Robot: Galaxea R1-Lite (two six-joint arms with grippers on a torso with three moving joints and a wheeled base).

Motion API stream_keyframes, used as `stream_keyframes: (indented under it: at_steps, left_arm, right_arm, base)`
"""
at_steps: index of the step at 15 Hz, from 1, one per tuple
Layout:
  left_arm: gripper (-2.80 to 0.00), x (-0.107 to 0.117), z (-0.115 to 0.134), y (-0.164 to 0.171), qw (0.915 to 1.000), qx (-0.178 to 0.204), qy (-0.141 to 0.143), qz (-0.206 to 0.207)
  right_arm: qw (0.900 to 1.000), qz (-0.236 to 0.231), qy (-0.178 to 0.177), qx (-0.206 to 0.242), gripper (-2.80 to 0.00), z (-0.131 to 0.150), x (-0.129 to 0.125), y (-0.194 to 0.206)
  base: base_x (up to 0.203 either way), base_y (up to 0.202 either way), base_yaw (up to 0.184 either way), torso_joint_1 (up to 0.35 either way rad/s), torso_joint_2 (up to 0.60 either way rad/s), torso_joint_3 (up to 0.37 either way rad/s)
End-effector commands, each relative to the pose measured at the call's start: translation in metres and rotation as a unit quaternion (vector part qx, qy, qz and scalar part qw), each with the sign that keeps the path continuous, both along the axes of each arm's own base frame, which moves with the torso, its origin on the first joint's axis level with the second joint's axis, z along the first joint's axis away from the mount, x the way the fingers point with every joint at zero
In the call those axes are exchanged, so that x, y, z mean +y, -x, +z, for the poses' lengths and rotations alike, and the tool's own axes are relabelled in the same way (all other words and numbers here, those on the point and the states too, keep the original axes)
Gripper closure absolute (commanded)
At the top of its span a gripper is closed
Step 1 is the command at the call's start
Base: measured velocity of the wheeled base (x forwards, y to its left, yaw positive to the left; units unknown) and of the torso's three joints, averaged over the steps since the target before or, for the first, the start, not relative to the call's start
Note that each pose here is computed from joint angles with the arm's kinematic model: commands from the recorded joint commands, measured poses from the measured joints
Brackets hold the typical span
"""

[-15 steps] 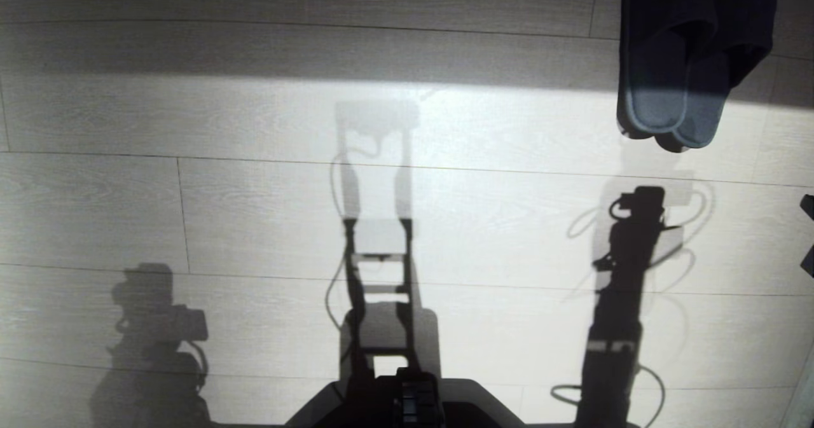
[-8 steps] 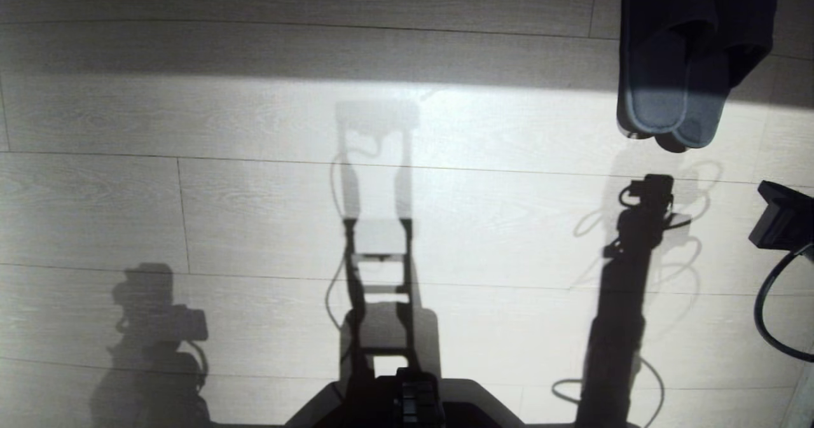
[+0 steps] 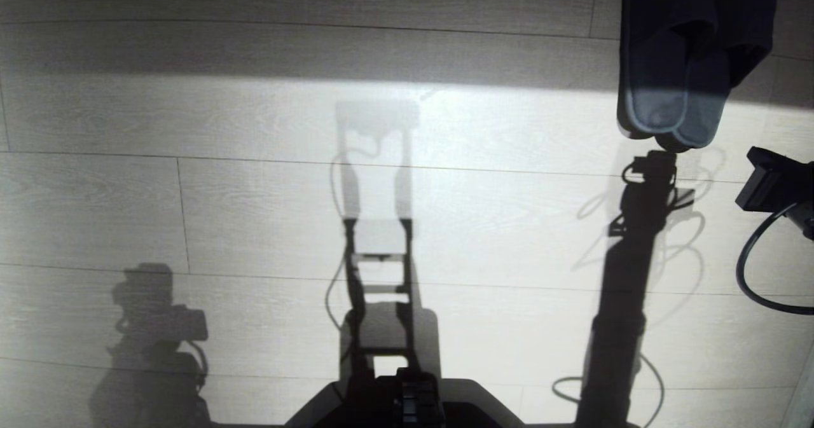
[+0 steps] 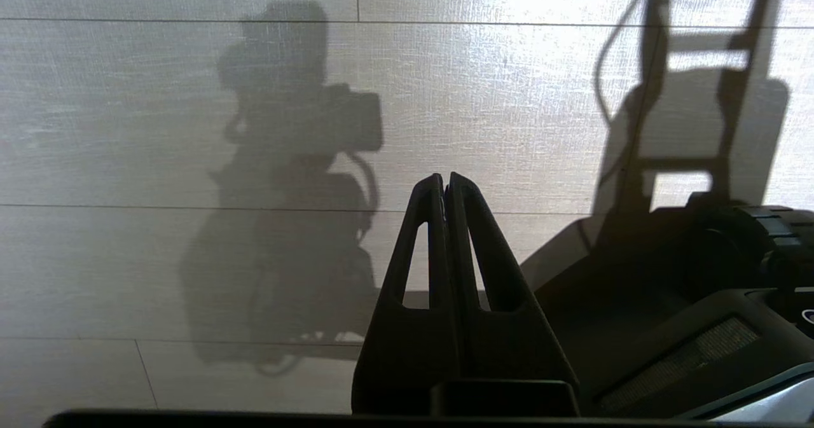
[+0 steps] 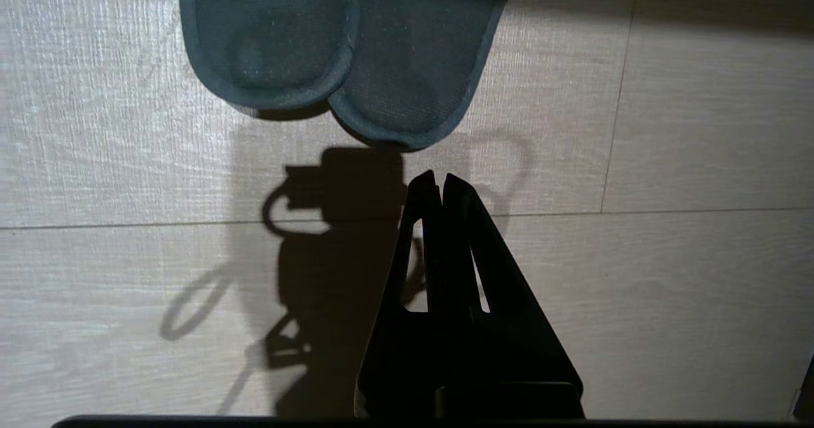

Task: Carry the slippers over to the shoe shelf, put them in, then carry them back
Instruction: Pick up the slippers on the floor

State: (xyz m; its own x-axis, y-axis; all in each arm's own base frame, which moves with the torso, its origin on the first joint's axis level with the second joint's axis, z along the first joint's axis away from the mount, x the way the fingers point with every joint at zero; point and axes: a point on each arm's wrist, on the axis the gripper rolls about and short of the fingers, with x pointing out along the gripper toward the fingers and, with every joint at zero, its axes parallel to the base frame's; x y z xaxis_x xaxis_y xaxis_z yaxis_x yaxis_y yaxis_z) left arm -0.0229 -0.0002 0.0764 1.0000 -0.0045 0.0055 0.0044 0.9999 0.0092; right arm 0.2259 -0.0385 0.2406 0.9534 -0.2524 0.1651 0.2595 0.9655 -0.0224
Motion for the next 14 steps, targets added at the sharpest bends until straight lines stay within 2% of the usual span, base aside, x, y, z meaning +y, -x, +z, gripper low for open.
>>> stream_keyframes:
  at_steps: [1, 4, 9, 14]
  left_arm:
    - [0.0, 0.0, 0.0, 0.0, 1.0, 0.0, 0.0, 0.0]
    - [0.0, 0.0, 0.0, 0.0, 1.0, 0.0, 0.0, 0.0]
    - [0.0, 0.0, 0.0, 0.0, 1.0, 0.0, 0.0, 0.0]
    - [0.0, 0.0, 0.0, 0.0, 1.0, 0.0, 0.0, 0.0]
  right_arm:
    - [1.0, 0.007, 0.002, -0.02, 0.0, 0.01, 0.003, -0.003]
    - [1.0, 0.011, 0.001, -0.029, 0.0, 0.015, 0.004, -0.004]
    - [0.997, 0.02, 0.006, -0.078, 0.0, 0.044, 0.007, -0.016]
    - [0.995, 0.026, 0.008, -0.094, 0.0, 0.055, 0.01, -0.021]
  base:
    - [0.0, 0.0, 0.0, 0.0, 0.0, 0.0]
    - [0.0, 0.0, 0.0, 0.0, 0.0, 0.0]
    - [0.0, 0.0, 0.0, 0.0, 0.0, 0.0]
    - [0.0, 0.0, 0.0, 0.0, 0.0, 0.0]
